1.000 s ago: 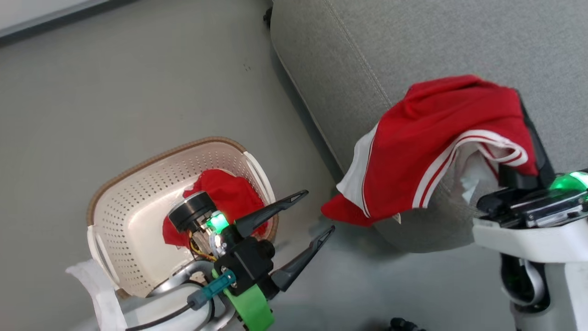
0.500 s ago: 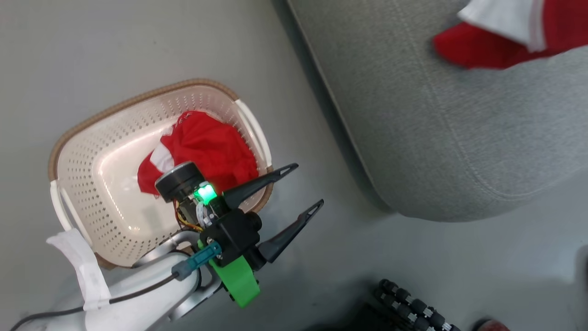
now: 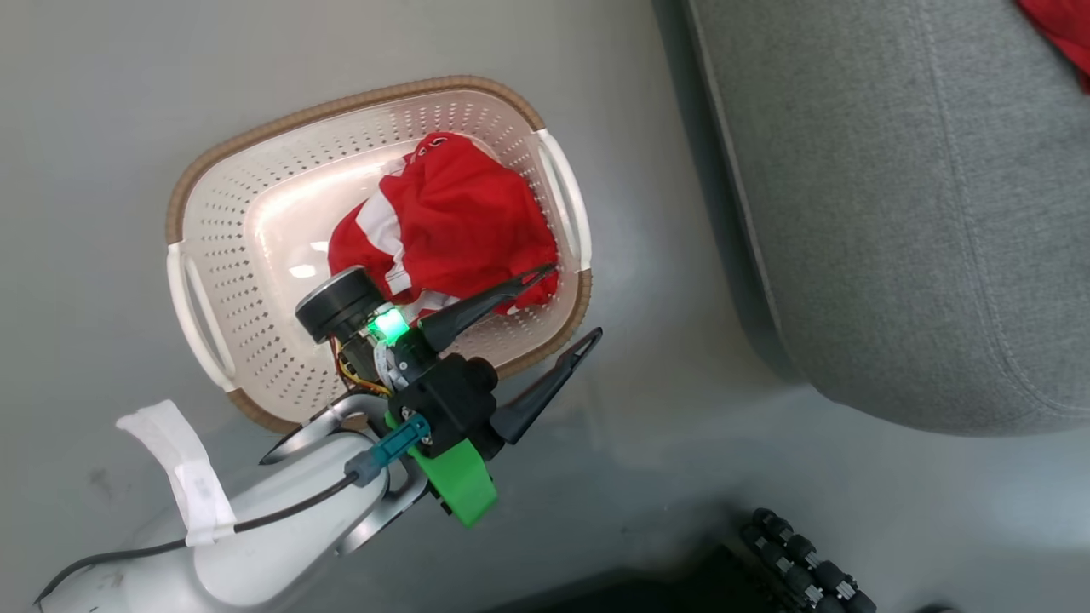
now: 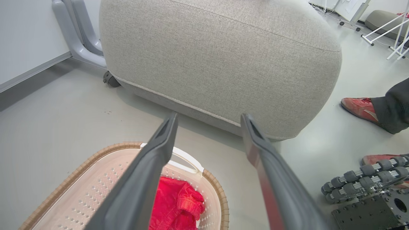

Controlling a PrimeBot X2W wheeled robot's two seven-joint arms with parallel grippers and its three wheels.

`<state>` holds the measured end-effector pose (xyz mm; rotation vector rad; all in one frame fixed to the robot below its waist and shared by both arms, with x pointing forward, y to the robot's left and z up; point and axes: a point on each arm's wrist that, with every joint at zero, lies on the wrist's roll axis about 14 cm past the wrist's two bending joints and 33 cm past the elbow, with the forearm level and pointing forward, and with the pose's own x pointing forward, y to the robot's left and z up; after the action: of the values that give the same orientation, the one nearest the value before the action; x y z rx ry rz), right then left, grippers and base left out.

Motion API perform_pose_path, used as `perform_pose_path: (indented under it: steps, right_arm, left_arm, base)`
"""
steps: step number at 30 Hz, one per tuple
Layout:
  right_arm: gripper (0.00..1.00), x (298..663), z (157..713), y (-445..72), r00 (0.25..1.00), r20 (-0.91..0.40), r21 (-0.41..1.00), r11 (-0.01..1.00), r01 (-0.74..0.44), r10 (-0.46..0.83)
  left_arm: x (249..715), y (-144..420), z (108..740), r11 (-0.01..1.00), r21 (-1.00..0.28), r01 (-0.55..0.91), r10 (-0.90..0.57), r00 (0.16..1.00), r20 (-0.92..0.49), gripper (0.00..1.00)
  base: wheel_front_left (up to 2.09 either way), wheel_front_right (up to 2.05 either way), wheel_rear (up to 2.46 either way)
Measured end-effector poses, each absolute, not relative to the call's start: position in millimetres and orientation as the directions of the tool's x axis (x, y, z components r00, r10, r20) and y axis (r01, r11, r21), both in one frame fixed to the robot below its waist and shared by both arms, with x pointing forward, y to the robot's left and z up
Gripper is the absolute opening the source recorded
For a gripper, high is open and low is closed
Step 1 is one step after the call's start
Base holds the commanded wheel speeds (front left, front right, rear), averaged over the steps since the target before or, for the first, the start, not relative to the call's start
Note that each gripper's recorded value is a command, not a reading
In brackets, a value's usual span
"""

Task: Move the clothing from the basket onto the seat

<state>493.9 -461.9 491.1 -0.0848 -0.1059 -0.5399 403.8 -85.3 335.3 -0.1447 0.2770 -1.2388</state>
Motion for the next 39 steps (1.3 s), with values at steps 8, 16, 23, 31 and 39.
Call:
perform_pose_path:
  steps: [8,16,23,31,39]
  right_arm:
    - [1.00,449,429,-447,0.825,-0.050,-0.040,0.826,0.562,-0.563]
    - [1.00,396,417,-382,0.897,-0.168,-0.165,0.909,0.383,-0.408]
    - [1.00,396,430,-308,0.965,-0.143,-0.079,0.975,0.210,-0.219]
    - [1.00,406,447,-216,0.996,-0.083,0.038,0.999,-0.013,0.016]
    - [1.00,401,476,-157,0.989,0.006,0.126,0.981,-0.149,0.149]
  left_arm:
    - [400,-80,339,0.377,-0.228,0.898,-0.925,0.349,-0.152,1.00]
    - [394,-80,377,0.486,-0.230,0.843,-0.874,0.472,-0.119,1.00]
    - [412,-40,407,0.696,-0.198,0.690,-0.715,0.690,-0.109,1.00]
    - [413,47,433,0.904,-0.198,0.378,-0.403,0.909,-0.109,1.00]
    - [382,138,463,0.987,-0.130,0.096,-0.103,0.993,-0.053,1.00]
  base:
    - [0.00,0.00,0.00]
    - [0.00,0.00,0.00]
    - [0.00,0.00,0.00]
    - [0.00,0.00,0.00]
    - [0.00,0.00,0.00]
